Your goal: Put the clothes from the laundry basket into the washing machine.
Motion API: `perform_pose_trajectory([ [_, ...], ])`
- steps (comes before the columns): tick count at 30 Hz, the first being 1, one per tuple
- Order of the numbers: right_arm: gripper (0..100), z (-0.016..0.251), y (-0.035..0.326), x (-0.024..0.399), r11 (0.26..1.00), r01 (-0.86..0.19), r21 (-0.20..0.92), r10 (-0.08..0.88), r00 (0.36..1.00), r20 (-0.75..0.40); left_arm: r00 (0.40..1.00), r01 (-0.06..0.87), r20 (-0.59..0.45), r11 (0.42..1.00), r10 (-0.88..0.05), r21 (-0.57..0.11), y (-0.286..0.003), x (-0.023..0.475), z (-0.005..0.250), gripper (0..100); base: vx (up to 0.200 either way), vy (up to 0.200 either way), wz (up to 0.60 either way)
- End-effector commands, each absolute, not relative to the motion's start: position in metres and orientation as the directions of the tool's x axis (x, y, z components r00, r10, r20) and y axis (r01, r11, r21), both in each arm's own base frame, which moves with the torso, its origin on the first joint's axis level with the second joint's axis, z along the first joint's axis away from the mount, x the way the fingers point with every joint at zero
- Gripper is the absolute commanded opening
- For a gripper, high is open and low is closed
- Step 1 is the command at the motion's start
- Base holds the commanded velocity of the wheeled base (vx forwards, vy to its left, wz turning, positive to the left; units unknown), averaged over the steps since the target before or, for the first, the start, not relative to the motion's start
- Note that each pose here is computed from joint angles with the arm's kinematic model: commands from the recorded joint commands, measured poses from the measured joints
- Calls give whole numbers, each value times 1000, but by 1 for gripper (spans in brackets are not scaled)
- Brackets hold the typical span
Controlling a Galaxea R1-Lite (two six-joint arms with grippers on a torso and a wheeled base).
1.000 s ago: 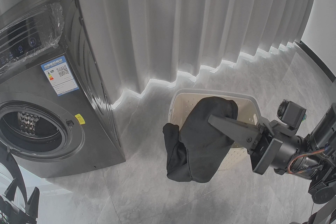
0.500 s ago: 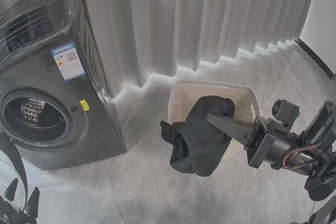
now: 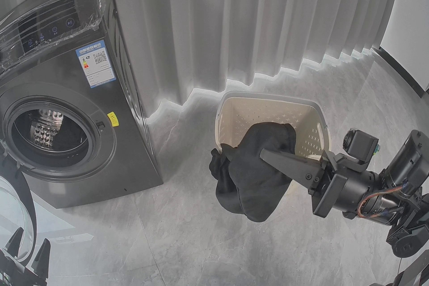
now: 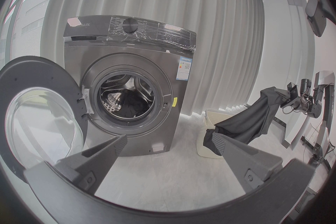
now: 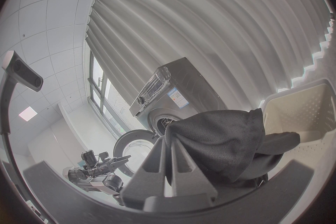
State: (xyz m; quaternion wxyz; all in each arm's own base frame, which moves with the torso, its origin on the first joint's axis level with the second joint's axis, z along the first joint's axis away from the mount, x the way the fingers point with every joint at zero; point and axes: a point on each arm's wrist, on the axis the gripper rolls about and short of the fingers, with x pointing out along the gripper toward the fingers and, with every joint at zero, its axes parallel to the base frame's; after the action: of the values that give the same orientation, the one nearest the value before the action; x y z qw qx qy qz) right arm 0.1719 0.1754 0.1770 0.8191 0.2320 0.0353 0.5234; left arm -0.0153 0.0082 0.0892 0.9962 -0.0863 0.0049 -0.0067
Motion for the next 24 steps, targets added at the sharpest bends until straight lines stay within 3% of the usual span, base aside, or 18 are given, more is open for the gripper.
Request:
perform_pose_trajectory([
  [1,0,176,176,172,342,-842,418,876,446,182,1000,10,-27,986,-15,-168,8,-14,84,100,-200,0,0],
  [4,0,177,176,172,342,-842,418,876,446,183,1000,10,-27,986,-15,-168,8,-14,84,100,-200,0,0],
  [12,0,173,180,168,325,-848,418,889,425,170,1000,10,-27,986,-15,-168,8,-14,84,100,0,0,0],
  [15,0,173,183,168,316,-854,412,892,416,177,1000,10,-27,986,-15,-168,8,-14,84,100,0,0,600],
  [20,0,175,190,156,266,-877,400,910,365,196,1000,10,-27,986,-15,-168,8,-14,84,100,0,0,600],
  [24,0,179,197,146,212,-904,370,920,313,236,1000,10,-27,986,-15,-168,8,-14,84,100,0,0,0],
])
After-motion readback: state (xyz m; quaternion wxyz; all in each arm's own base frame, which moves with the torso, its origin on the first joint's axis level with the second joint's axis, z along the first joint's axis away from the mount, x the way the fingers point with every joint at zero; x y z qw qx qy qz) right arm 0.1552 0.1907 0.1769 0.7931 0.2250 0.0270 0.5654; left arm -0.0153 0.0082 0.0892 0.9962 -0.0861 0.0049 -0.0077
